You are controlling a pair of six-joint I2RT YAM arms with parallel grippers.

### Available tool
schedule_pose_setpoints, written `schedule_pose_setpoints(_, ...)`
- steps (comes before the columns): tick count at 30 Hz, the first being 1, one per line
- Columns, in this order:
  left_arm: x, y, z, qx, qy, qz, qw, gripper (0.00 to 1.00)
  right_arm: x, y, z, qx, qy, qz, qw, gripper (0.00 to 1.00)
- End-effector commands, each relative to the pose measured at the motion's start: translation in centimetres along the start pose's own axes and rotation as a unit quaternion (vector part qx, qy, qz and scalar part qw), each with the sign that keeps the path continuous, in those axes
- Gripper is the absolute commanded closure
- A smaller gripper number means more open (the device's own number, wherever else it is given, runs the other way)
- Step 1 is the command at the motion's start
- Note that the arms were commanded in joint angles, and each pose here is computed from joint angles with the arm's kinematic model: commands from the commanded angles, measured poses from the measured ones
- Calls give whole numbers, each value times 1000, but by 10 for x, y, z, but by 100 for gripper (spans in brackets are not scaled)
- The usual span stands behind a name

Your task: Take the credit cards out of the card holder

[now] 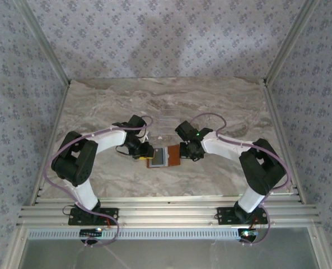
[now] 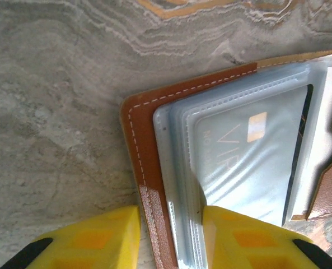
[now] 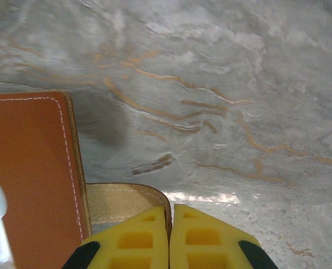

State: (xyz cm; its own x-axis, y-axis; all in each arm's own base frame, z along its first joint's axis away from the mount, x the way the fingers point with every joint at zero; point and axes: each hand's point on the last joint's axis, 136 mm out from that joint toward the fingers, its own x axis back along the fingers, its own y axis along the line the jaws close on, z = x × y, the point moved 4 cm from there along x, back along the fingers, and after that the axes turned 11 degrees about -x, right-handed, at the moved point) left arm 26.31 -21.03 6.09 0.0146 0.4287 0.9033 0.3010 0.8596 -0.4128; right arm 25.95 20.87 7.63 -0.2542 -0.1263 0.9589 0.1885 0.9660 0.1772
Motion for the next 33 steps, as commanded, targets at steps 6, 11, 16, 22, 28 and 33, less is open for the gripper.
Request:
schedule_pose_setpoints(6,-14,15,16,0,30,-34,999,69,4,-34,5,-22,-17,102,994,78)
schedule_pose_setpoints(11,-9,8,12,2,18,-19,1000,69,39,-18,-2,-13,-41,48,998,63)
schedule_pose_setpoints(16,-6,4,7,0,11,-10,1000,69,68,3,-6,-8,-49,-1,999,59)
schedule_pose_setpoints(22,-6,5,8,-1,13,-12,1000,69,81,41,-2,25,-19,-72,997,60)
schedule_pose_setpoints(28,-7,6,11,-3,20,-15,1000,70,84,92,2,42,17,-184,982,63)
schedule_pose_setpoints(33,-7,8,11,-1,20,-20,1000,70,53,98,11,50,59,-174,982,66)
